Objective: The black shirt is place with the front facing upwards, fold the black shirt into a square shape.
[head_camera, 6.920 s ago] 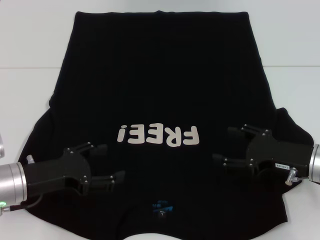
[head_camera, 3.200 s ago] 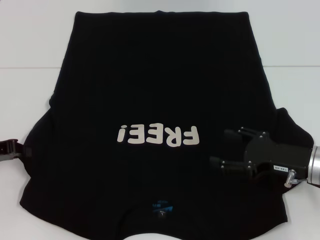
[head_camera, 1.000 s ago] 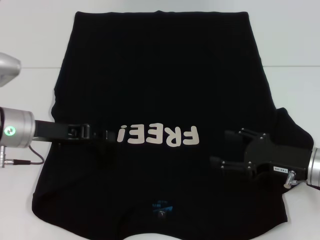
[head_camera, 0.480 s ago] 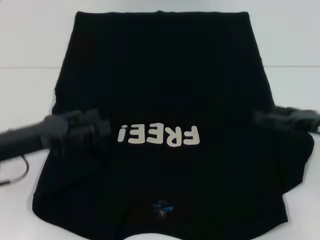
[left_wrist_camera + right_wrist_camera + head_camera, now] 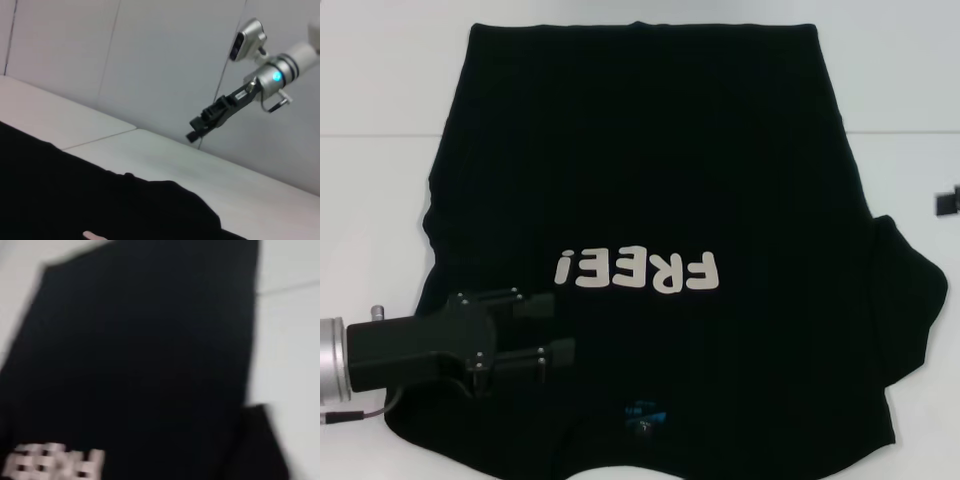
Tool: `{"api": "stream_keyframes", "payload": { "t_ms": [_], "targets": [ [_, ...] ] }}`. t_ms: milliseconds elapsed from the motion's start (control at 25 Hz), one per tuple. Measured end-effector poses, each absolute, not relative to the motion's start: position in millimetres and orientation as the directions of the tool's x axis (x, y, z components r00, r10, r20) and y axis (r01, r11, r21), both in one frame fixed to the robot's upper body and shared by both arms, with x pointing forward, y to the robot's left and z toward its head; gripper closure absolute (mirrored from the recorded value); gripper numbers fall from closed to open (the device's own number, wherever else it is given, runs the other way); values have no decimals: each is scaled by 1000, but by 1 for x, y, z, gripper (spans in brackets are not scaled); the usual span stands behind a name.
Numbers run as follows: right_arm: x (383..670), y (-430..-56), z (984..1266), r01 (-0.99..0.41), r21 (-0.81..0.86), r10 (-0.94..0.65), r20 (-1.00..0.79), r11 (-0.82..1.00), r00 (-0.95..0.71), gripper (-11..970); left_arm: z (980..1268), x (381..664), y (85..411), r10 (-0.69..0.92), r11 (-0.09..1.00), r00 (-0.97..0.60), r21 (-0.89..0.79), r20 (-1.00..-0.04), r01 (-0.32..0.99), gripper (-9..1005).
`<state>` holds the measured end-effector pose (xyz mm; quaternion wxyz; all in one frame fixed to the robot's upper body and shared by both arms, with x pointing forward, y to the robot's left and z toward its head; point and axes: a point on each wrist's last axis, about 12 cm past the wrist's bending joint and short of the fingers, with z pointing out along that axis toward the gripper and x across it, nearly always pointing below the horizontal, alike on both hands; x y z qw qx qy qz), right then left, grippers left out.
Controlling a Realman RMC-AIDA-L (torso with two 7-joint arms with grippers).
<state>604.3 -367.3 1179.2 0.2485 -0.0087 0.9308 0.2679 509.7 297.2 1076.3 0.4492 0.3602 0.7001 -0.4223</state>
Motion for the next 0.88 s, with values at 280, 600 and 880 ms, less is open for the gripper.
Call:
{"api": "stream_keyframes", "payload": {
  "t_ms": [280,600,880],
  "targets": [
    [611,-362,1153,-56,419,115,-372,906,-921,44,1075,510,295,128,381,-325,-256,-937,888,300],
    [620,-352,1125,-33,392,113,-343,919,-933,43,1077,511,296,133,382,-319,-249,-938,890,296],
    [625,-341,1118,-53,366,80,-340,929,-937,44,1077,511,298,135,385,-321,-249,-938,889,295]
  ]
}}
